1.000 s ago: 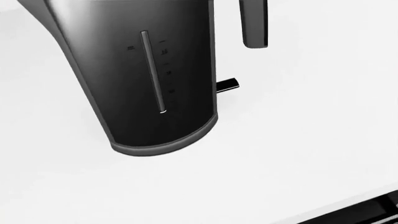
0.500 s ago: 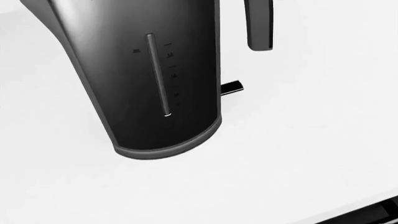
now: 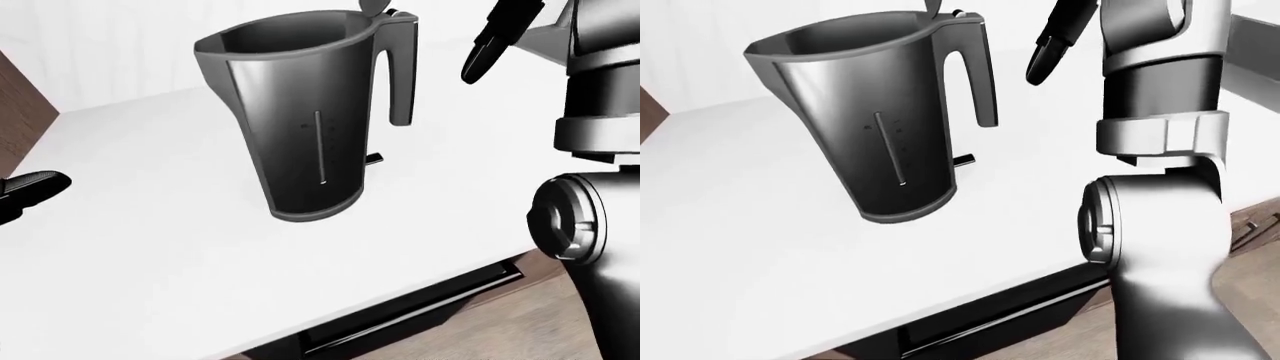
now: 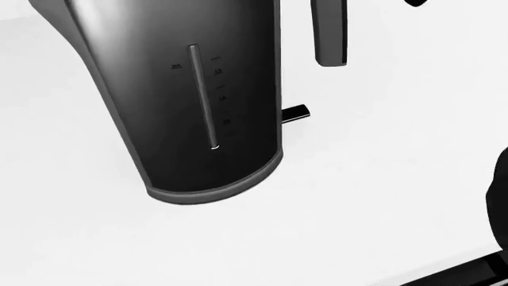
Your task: Close the lid of the electric kettle.
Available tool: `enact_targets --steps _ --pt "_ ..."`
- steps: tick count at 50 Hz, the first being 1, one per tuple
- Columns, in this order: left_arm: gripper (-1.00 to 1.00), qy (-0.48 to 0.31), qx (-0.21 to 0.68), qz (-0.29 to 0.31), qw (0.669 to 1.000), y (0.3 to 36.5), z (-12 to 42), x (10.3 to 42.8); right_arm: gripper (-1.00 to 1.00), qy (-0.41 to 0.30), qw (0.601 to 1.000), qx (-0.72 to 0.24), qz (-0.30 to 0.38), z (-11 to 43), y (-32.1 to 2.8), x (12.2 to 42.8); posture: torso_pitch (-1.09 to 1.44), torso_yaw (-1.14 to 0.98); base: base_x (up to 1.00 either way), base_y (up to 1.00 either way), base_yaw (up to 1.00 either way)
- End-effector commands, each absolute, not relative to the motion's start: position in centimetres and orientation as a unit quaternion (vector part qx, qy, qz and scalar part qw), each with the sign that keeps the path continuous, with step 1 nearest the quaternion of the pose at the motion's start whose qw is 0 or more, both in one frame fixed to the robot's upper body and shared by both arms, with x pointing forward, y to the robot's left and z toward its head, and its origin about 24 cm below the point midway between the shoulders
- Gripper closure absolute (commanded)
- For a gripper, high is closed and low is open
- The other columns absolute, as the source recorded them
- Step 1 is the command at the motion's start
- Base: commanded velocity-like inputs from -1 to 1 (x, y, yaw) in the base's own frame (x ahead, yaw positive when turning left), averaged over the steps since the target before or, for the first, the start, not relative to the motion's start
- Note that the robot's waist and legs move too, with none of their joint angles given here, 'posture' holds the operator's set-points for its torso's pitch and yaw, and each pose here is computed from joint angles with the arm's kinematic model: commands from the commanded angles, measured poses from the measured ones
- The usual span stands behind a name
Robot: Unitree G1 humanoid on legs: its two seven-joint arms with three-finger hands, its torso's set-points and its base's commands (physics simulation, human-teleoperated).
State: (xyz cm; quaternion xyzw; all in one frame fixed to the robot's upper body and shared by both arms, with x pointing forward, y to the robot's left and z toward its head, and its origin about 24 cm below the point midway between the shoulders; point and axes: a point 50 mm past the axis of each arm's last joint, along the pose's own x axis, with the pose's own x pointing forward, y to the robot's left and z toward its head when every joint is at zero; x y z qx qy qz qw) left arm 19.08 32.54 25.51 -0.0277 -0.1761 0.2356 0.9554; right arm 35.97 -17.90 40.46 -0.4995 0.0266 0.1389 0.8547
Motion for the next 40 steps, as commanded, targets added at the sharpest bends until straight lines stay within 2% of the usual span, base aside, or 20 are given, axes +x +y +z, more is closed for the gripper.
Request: enact_targets --steps 1,25,40 --pt "-1.00 -0.212 -0.013 0.234 0.949 32.3 26.9 18.5 -1.00 -0.009 0.849 -0.514 0.124 42.2 -17.4 35.0 0.00 0.00 0.00 0.00 0.00" --pt "-1.00 -0.212 -0.017 0.236 0.948 32.4 27.3 18.1 -1.00 -0.028 0.838 -0.525 0.147 43.9 -13.9 35.5 0.00 0.00 0.00 0.00 0.00" --pt "-1.00 -0.213 -0.018 0.236 0.948 32.4 27.2 18.2 -1.00 -0.038 0.829 -0.542 0.133 47.0 -15.0 34.0 0.00 0.00 0.00 0.00 0.00"
